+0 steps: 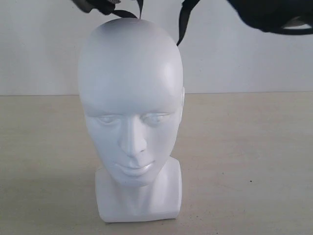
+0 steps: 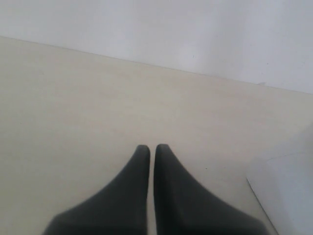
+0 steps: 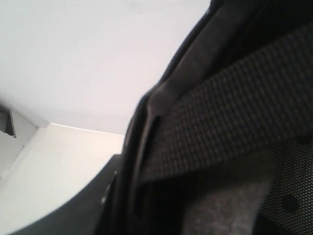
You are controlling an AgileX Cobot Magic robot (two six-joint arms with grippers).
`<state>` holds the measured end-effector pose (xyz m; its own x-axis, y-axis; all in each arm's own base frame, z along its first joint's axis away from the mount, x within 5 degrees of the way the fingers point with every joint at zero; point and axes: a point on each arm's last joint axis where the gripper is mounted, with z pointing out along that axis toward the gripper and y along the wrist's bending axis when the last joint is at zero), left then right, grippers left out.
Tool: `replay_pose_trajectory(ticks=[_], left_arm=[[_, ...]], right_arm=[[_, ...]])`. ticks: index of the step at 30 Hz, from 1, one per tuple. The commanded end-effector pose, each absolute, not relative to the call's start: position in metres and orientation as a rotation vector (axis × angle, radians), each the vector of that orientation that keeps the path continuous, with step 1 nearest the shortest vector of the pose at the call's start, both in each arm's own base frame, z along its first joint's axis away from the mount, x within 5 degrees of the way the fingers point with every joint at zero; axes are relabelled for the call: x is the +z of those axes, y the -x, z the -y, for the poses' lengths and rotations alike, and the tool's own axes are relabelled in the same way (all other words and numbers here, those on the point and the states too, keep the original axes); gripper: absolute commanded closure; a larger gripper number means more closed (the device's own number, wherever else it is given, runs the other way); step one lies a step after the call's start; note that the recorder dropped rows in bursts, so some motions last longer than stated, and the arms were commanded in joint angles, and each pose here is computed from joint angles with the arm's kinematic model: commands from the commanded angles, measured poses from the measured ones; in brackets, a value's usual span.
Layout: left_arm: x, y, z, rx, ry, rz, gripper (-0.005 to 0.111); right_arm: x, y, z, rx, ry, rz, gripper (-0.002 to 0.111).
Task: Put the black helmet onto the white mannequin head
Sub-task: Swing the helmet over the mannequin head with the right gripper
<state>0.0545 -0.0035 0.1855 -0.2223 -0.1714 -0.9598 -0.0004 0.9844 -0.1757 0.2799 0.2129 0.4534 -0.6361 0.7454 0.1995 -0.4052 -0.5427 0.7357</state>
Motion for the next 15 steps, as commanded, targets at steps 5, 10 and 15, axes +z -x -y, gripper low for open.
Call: replay_pose_trajectory(ticks=[5, 10, 15], left_arm=[[0.186, -0.054, 0.004, -0.163, 0.126, -1.787, 0.102], [0.186, -0.054, 0.004, -0.163, 0.126, -1.787, 0.102], [0.186, -0.054, 0.004, -0.163, 0.126, -1.787, 0.102]], right_arm=[[0.47, -0.26, -0.222, 2.238, -0.588, -0.736, 0.108], [0.468, -0.256, -0.228, 2.218, -0.602, -0.758, 0.108], [0.468, -0.255, -0.229, 2.201, -0.588, -0.773, 0.108]])
